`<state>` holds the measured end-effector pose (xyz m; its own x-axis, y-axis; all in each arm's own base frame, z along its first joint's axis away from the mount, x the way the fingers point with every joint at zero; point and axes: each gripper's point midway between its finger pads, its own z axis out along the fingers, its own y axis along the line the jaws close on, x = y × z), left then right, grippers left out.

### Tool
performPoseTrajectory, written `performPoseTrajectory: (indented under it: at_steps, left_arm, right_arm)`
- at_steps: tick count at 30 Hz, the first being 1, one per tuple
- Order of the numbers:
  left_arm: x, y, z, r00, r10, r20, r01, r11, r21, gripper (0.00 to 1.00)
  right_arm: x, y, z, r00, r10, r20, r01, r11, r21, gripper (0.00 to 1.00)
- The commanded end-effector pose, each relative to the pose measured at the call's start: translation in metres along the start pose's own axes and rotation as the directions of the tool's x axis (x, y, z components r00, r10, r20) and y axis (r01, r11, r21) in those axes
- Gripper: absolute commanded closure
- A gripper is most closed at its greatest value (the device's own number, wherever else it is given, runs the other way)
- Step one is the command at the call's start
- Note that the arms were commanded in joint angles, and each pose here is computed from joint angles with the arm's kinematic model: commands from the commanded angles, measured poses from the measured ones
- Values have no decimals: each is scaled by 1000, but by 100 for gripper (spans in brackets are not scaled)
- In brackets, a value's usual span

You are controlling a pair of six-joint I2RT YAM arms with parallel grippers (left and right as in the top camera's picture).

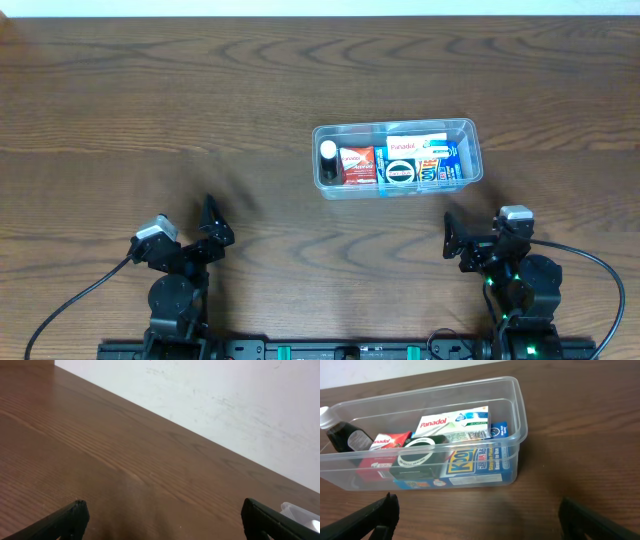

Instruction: Pack container

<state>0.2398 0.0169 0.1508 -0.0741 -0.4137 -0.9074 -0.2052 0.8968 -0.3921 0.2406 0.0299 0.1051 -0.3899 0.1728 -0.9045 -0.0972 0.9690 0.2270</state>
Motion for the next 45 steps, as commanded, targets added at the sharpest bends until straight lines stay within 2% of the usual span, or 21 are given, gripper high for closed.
performPoseTrajectory:
  at_steps: [1, 9, 15, 45]
  left_arm:
    - [13, 10, 3, 999, 28, -26, -29, 999, -34, 2]
    - [13, 10, 3, 999, 28, -26, -29, 999, -34, 2]
    - [13, 10, 3, 999, 28, -26, -29, 999, -34, 2]
    - [13, 10, 3, 999, 28, -26, -29, 999, -34, 2]
  right_arm:
    - [2, 3, 0, 1000, -19, -3, 19, 1000, -10, 1]
    - [-14, 10, -6, 997, -35, 73, 37, 999, -31, 1]
    - [-41, 17, -21, 976, -53, 213, 65, 997, -50, 1]
    - [-39, 17, -19, 978, -52, 200, 63, 997, -50, 1]
